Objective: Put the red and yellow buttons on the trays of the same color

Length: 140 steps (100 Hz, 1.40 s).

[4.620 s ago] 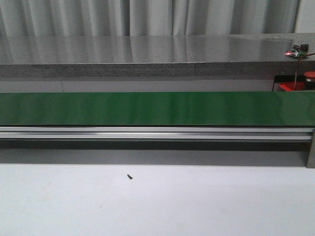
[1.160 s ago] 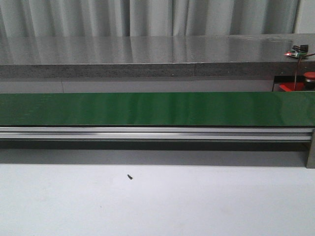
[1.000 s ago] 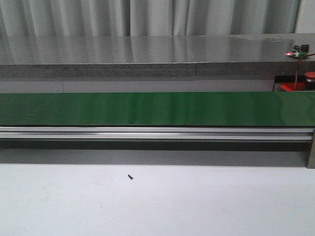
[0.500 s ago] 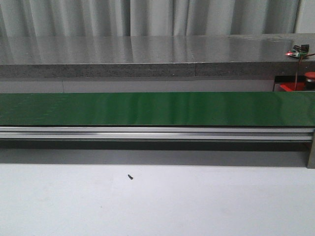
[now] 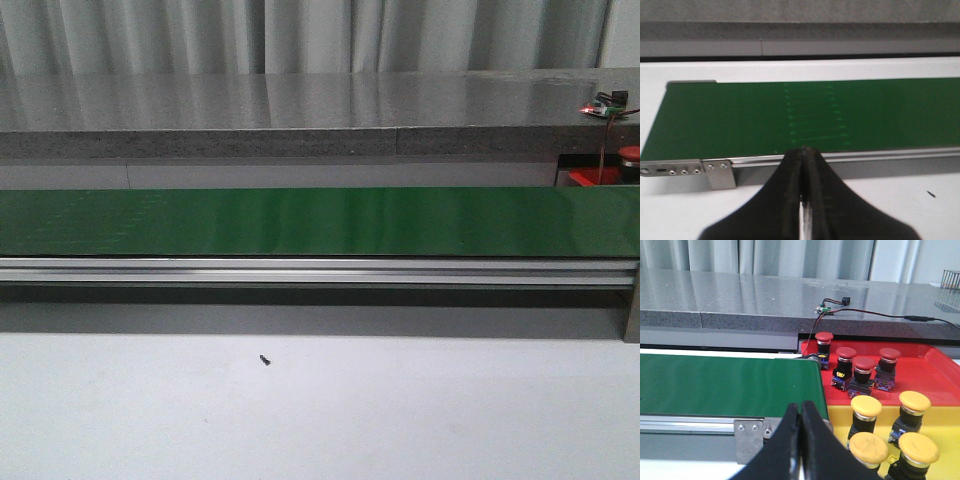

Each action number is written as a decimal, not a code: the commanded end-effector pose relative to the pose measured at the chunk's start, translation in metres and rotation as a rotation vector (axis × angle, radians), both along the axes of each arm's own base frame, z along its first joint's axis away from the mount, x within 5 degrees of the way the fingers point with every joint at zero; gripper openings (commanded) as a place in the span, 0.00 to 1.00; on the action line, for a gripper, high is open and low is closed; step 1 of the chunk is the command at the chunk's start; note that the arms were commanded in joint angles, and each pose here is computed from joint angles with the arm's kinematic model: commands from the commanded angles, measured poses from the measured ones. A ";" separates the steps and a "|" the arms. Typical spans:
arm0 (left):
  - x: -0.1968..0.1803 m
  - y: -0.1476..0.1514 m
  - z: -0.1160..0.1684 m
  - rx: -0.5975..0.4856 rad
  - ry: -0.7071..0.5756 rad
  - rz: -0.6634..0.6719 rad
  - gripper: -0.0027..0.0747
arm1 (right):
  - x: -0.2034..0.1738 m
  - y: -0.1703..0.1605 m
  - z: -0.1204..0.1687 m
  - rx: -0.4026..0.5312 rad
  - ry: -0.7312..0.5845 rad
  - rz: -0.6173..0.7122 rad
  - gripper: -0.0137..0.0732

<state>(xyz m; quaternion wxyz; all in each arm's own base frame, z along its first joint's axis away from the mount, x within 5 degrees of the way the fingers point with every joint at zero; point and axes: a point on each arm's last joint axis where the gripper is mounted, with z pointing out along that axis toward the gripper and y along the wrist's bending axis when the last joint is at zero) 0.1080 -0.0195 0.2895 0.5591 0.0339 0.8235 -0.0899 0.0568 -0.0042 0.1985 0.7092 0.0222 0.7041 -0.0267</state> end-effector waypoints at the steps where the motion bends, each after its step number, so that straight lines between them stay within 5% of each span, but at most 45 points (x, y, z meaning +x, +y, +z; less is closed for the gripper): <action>1: -0.001 0.006 0.011 -0.021 -0.177 0.063 0.01 | -0.003 0.001 0.015 -0.017 -0.123 0.004 0.08; 71: -0.052 0.018 -0.091 -0.030 -0.440 0.159 0.01 | -0.003 0.001 0.015 -0.017 -0.123 0.004 0.08; 140: -0.053 0.018 -0.086 -0.043 -0.487 0.162 0.01 | -0.003 0.001 0.015 -0.016 -0.119 0.003 0.08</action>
